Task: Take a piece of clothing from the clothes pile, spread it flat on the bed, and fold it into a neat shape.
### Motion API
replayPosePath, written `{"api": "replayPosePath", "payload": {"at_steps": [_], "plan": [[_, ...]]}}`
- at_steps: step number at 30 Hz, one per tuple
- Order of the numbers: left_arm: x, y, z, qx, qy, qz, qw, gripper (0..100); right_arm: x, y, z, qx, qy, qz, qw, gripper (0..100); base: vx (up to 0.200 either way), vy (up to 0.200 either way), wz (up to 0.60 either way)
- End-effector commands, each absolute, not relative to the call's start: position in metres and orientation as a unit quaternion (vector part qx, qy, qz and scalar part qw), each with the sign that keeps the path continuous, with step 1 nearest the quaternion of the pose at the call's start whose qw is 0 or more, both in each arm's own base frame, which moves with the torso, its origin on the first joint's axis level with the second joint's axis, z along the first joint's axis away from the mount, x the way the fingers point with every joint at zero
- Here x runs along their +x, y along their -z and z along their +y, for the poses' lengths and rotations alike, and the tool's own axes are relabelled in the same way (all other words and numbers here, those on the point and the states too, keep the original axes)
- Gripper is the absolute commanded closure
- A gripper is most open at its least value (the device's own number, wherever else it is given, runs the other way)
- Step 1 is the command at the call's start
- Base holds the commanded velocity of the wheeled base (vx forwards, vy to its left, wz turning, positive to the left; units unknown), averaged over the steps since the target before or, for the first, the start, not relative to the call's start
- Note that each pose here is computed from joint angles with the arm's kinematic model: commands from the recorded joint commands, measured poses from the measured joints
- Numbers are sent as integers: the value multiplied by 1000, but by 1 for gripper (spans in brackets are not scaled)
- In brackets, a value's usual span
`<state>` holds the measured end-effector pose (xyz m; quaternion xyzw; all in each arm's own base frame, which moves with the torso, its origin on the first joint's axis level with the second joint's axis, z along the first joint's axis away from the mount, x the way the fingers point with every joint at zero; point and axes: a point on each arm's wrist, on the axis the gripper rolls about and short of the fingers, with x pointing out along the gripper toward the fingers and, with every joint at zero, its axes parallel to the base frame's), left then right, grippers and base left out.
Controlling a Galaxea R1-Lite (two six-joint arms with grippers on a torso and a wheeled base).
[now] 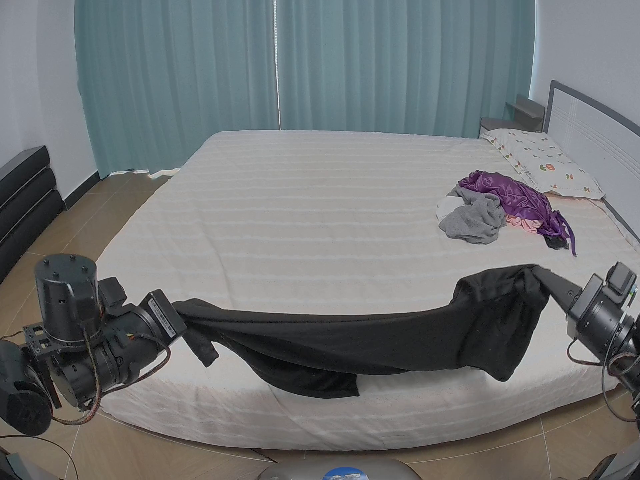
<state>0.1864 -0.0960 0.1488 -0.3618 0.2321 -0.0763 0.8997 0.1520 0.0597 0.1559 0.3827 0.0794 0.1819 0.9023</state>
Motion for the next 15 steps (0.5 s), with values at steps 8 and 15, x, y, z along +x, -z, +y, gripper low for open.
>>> {"api": "replayPosePath", "payload": {"at_steps": [8,15], "plan": [[236,-225,-92,-377,61,146,913,100,181,-266,56,380,-179,-18,907,100,0,0,0],[291,-224,-105,-375,46,156,913,100,255,-270,53,377,-125,-15,918,100,86,0,0]]}}
